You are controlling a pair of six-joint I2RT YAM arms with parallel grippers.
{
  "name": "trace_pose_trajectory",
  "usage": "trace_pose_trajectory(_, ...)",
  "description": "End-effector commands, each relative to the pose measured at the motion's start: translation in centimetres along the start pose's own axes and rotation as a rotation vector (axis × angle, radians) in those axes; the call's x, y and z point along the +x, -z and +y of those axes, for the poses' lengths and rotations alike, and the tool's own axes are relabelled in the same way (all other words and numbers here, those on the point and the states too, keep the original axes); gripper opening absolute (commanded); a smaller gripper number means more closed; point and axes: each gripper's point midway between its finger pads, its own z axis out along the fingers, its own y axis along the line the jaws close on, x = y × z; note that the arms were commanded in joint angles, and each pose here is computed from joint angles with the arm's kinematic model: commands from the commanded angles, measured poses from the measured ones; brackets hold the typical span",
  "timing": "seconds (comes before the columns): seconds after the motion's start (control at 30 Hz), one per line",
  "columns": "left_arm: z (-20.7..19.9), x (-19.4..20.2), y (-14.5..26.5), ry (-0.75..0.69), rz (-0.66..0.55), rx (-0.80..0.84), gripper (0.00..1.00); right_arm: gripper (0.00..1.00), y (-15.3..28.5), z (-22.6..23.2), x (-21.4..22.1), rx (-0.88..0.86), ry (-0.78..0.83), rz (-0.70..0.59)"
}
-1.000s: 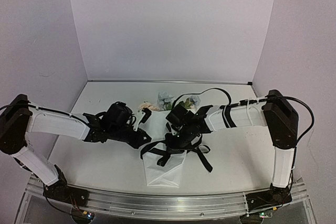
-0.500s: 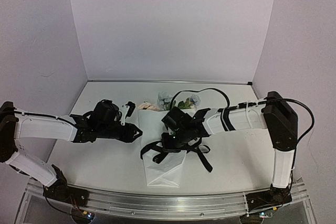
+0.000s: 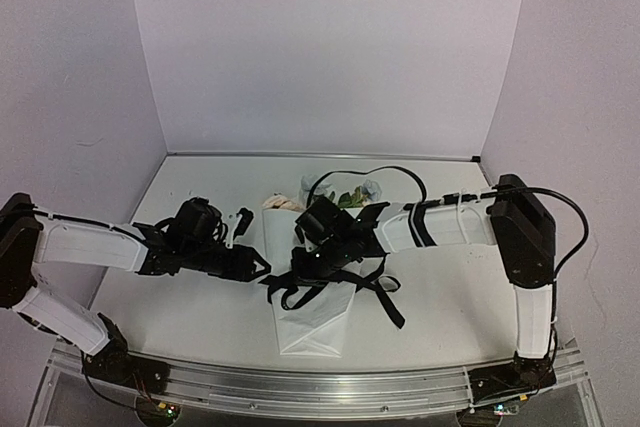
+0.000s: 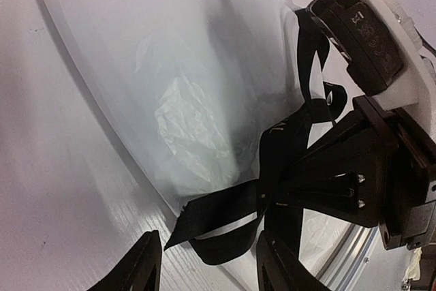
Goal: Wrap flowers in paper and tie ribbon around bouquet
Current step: Cross the ribbon over the folded bouquet.
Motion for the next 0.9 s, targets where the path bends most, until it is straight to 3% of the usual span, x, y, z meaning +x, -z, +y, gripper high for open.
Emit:
trace_pose_trajectory(0.0, -0.4, -0.7, -0.2, 0.041, 0.021, 0.032, 0.5, 0.0, -0.1, 2.0, -0.9, -0.079, 0.0, 0.011)
trace_pose_trajectory(0.3, 1.0, 0.7, -1.0, 0.126, 0.07, 0.039, 0.59, 0.0, -0.1, 1.7, -1.1, -0.088, -0.014, 0.02)
trace_pose_trajectory(0.87, 0.9, 2.2, -3.1, 0.203, 0.126, 0.22, 0.58, 0.0, -0.7, 1.0, -1.8, -0.16, -0.099, 0.057)
